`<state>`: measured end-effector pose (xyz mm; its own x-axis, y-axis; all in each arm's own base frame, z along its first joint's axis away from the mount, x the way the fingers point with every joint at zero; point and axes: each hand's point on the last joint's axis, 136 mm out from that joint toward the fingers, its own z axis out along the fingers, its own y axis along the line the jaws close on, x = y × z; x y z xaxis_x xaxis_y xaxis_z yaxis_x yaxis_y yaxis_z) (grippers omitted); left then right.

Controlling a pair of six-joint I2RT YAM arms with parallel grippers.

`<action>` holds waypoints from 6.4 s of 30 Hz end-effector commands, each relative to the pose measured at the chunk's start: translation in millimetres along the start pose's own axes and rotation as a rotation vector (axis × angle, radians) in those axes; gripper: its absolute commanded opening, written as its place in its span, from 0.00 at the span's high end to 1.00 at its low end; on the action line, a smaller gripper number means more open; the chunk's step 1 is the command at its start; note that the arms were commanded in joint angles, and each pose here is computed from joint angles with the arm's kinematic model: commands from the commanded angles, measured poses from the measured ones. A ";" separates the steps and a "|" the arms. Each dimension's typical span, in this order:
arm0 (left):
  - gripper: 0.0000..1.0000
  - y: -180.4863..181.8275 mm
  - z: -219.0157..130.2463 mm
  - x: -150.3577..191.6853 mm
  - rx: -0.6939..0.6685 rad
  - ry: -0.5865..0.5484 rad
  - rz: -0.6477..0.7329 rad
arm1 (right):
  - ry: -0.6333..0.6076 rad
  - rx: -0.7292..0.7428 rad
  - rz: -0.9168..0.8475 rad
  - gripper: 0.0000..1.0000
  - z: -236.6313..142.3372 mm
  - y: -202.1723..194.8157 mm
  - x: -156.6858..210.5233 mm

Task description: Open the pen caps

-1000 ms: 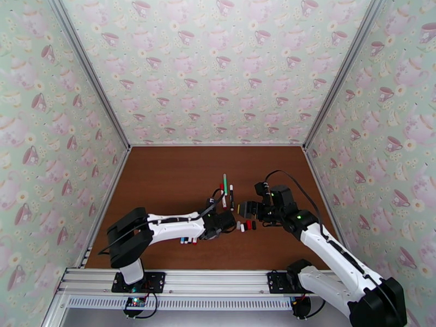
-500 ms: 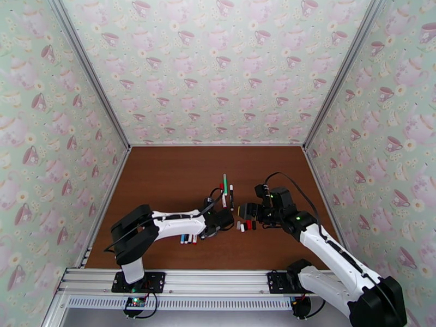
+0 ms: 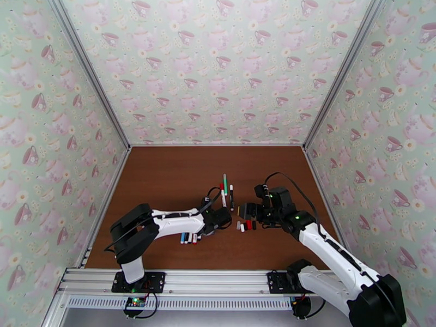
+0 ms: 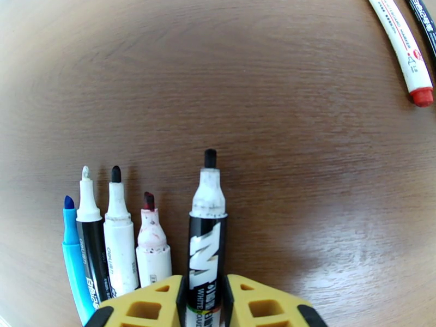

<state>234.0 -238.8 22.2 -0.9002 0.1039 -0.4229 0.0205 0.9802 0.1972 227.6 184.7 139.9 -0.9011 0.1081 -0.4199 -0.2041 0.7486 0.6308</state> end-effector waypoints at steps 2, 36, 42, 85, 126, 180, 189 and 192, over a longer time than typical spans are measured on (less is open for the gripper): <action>0.78 5.5 1.3 7.5 -0.001 0.033 0.012 | -0.001 -0.014 -0.003 0.09 0.7 4.6 -2.0; 0.68 3.0 -45.6 -19.3 0.119 -0.022 -0.028 | -0.007 0.012 0.002 0.10 2.5 -2.3 -0.5; 0.67 -17.2 -59.9 -47.4 0.339 -0.043 -0.112 | -0.046 0.057 -0.021 0.11 -3.1 -6.2 -8.7; 0.62 -93.4 40.4 -132.0 0.337 0.077 -0.151 | -0.073 0.156 -0.020 0.13 -8.6 -20.3 -14.8; 0.83 -59.4 -83.3 -104.9 0.913 -0.206 -0.002 | -0.114 -0.154 0.151 0.28 3.2 27.2 -28.9; 0.89 -75.9 -170.7 -57.1 1.267 -0.219 0.108 | -0.062 -0.132 0.006 0.67 30.2 82.0 -55.9; 0.89 -76.5 -172.6 -56.5 1.298 -0.197 0.113 | -0.071 -0.121 -0.003 0.78 27.1 81.1 -56.5; 0.88 -77.5 -172.7 -54.3 1.306 -0.186 0.119 | -0.078 -0.130 -0.006 0.81 25.1 84.7 -59.1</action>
<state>207.5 -345.8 165.4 -0.8013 0.1223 -0.5856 0.5731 0.4374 -0.6930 268.6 258.2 186.0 -0.8913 0.1517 -0.4273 -0.2328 0.6556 0.7184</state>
